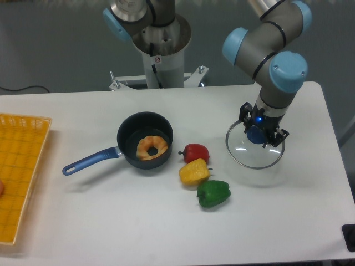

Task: Close the pot lid
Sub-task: 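Carry the held glass lid with the gripper over the blue saucepan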

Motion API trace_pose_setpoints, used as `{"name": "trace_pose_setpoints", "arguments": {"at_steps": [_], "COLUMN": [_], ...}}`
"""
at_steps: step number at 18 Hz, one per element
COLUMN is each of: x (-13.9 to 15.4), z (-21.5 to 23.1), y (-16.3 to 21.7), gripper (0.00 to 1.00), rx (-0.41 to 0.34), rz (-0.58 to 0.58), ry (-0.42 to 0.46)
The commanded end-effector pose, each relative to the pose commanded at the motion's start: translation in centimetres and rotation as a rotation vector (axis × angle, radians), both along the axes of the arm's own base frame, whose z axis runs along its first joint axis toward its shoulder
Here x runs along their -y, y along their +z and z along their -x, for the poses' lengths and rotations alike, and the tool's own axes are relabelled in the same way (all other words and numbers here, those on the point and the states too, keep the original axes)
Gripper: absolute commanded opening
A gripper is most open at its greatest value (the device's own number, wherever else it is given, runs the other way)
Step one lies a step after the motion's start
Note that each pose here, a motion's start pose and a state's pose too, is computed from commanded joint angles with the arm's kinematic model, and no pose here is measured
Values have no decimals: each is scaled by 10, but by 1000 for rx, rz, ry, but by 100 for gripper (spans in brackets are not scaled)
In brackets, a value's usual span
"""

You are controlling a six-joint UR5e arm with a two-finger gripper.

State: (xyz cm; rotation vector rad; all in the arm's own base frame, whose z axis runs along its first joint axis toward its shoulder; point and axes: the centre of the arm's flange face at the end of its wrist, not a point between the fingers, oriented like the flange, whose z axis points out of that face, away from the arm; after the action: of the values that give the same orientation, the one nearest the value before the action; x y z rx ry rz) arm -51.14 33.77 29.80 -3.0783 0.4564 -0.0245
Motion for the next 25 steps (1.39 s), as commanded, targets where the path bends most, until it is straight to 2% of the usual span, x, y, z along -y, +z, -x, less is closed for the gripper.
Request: {"name": "trace_pose_setpoints", "arguments": {"at_steps": [11, 22, 25], "x": [-13, -69, -74], "z": [-33, -118, -139], "y": [2, 17, 24], "gripper": [63, 62, 62], "rx": [7, -1, -2], "rz": [1, -10, -13], "ry": [-21, 43, 50]}}
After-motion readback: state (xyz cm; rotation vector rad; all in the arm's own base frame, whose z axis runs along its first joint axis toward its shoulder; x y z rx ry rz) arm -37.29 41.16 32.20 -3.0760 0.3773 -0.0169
